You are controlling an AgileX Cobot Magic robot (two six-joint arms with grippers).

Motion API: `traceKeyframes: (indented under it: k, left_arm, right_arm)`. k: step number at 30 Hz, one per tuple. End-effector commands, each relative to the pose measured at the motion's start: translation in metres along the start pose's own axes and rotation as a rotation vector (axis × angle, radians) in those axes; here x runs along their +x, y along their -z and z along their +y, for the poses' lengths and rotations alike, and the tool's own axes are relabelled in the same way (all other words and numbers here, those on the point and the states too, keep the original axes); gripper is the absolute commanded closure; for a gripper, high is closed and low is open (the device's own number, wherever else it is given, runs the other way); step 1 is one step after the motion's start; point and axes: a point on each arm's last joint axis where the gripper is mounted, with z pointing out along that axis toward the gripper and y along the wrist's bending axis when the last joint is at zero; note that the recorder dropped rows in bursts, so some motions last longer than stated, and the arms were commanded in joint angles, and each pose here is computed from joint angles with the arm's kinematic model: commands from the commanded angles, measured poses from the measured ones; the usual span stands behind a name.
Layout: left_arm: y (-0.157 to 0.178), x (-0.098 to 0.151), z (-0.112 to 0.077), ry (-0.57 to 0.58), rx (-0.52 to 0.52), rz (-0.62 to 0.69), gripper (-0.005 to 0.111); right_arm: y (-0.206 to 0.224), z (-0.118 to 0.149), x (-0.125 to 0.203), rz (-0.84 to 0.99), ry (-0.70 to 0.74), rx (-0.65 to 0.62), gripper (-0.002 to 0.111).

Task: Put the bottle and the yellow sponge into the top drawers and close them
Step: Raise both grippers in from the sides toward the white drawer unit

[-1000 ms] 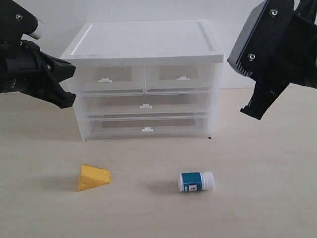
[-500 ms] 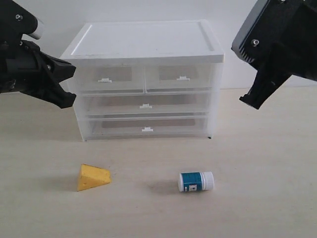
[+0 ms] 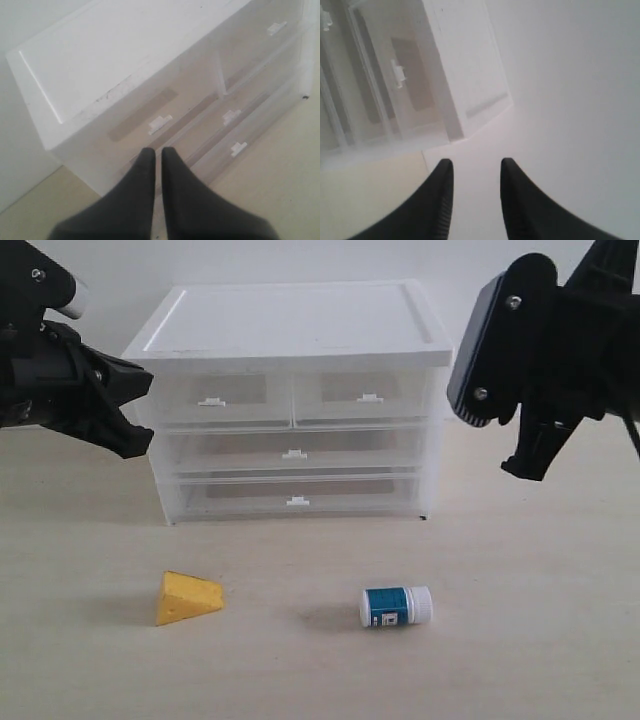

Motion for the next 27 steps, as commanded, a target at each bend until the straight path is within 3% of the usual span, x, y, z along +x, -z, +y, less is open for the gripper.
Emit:
traceKeyframes:
  k: [1,8,14,27]
  left_arm:
    - [-0.001,-0.002,-0.002,0.012,0.013,-0.009,0.103]
    - [-0.001,-0.002,-0.002,0.012,0.013,-0.009,0.103]
    - [-0.001,-0.002,-0.002,0.012,0.011,-0.008,0.103]
    - [-0.001,-0.002,-0.003,0.012,0.016,-0.011,0.103]
  right_arm:
    - [-0.001,0.000,-0.014,-0.009,0.039,0.080,0.080]
    - [-0.029,0.017,-0.020,0.036,0.165,0.183,0.080]
    - [-0.055,0.033,-0.014,0.078,0.077,0.300,0.080]
    - [-0.077,0.066,-0.018,-0.028,-0.071,0.180,0.080]
